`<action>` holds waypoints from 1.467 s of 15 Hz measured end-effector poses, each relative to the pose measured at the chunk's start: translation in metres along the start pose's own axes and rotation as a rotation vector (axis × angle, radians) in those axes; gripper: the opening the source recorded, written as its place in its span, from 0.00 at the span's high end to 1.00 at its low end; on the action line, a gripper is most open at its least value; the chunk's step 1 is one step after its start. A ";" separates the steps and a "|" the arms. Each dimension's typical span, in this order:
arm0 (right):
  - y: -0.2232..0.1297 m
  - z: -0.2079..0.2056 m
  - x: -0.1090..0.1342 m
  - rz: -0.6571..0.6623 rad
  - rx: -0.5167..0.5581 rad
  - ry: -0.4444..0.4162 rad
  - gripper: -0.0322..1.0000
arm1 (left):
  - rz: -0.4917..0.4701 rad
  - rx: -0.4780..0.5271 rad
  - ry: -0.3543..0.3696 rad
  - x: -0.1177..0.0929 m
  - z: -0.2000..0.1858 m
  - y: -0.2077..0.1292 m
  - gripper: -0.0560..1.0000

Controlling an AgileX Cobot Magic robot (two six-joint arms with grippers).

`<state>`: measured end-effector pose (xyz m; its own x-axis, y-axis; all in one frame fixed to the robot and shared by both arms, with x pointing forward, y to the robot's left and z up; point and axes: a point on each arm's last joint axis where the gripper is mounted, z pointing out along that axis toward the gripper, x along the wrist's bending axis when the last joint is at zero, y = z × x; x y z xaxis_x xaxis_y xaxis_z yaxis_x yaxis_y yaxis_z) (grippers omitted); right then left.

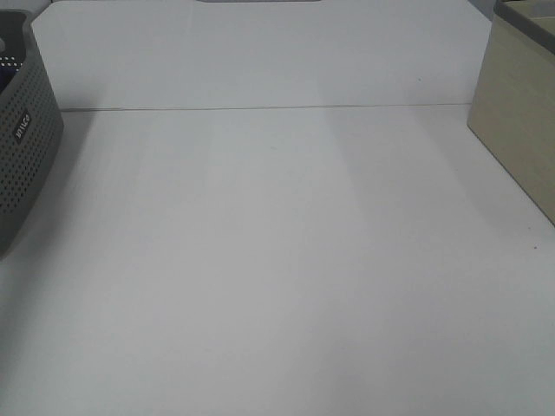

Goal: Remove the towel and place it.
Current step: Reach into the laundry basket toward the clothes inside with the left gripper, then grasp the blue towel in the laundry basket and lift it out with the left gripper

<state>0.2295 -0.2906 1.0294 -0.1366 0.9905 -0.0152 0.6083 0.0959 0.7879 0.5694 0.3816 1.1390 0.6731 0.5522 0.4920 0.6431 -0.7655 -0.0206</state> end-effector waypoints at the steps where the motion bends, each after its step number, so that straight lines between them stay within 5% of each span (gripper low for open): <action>1: 0.000 0.000 0.000 0.000 0.000 0.000 0.21 | 0.056 0.078 -0.076 0.006 0.044 0.001 0.01; 8: 0.000 0.000 0.000 0.000 0.000 0.000 0.21 | 0.249 0.126 0.007 0.022 0.156 0.031 0.01; 12: 0.000 0.000 0.000 0.000 0.000 0.000 0.21 | 0.240 0.114 -0.008 0.031 0.186 0.045 0.01; 17: 0.000 0.000 0.000 0.000 0.000 0.000 0.21 | 0.241 0.084 -0.094 0.017 0.222 0.054 0.03; 20: 0.000 0.000 0.000 0.000 0.000 0.000 0.21 | 0.222 0.047 -0.083 0.017 0.224 0.058 0.21; 22: 0.000 0.000 0.000 0.000 0.000 0.000 0.21 | 0.217 0.038 -0.080 0.017 0.224 0.059 0.46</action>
<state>0.2295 -0.2906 1.0294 -0.1366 0.9905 -0.0152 0.6083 0.0959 0.7879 0.7008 0.4201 0.9511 0.8231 0.4013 0.4019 0.4922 -0.8571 -0.1523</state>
